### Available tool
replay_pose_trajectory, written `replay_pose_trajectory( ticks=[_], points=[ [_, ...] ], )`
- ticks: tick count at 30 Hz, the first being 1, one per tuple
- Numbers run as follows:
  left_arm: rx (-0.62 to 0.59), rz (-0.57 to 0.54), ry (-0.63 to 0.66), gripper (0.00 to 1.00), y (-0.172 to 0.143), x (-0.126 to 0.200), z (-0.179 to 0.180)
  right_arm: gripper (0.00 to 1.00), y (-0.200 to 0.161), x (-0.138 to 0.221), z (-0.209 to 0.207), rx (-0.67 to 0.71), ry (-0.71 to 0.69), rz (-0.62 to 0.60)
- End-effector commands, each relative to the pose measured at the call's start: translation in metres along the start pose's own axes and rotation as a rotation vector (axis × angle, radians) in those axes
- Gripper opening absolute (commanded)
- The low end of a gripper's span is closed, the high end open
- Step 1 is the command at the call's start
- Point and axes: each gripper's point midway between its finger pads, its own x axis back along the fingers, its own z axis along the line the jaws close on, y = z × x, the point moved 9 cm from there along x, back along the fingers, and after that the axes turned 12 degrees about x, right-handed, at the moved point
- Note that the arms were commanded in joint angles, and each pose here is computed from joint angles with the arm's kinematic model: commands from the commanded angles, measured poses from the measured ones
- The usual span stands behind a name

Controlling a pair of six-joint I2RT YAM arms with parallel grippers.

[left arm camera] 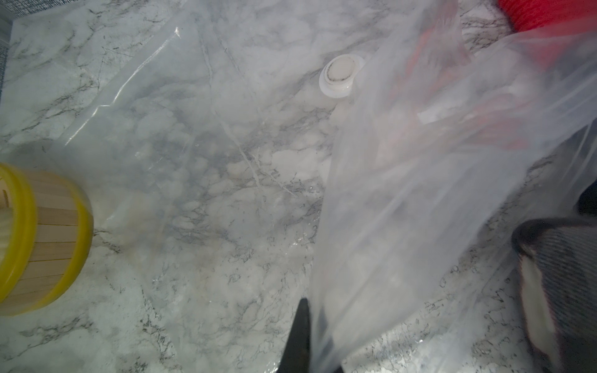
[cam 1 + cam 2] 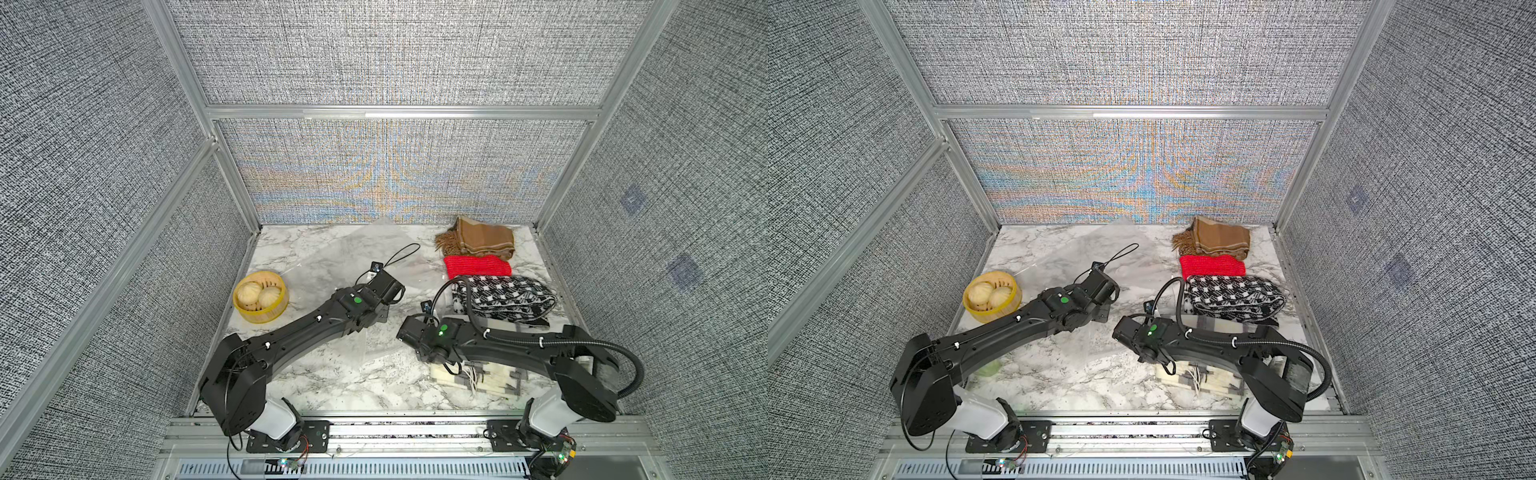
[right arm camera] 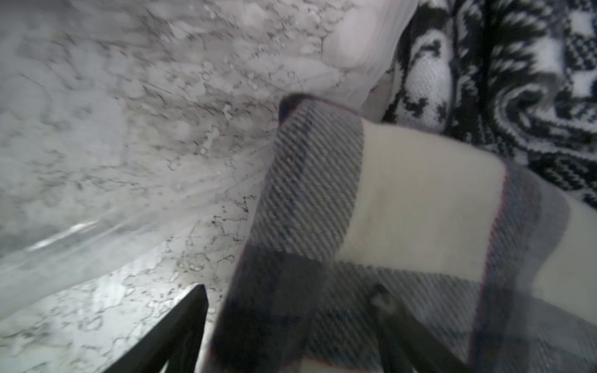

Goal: Take the scarf out of the vacuum bag
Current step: Take out the scarf from the vacuum bag, then move the scarf to the center of the board.

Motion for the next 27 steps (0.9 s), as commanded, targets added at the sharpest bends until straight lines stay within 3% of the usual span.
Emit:
replay_pose_trajectory(
  ticks=[1, 5, 13, 27],
  points=[
    [-0.001, -0.005, 0.001, 0.00, 0.000, 0.002, 0.001, 0.77, -0.027, -0.008, -0.007, -0.012, -0.073, 0.079],
    [0.004, -0.002, -0.004, 0.00, 0.000, 0.002, 0.001, 0.70, -0.047, -0.016, -0.006, -0.005, -0.030, 0.147],
    [0.007, -0.006, -0.007, 0.00, 0.001, 0.004, 0.002, 0.66, -0.077, -0.018, -0.025, -0.031, -0.064, 0.222],
    [0.011, -0.006, -0.017, 0.00, 0.001, 0.005, 0.001, 0.66, -0.094, -0.027, -0.057, -0.060, -0.040, 0.279]
  ],
)
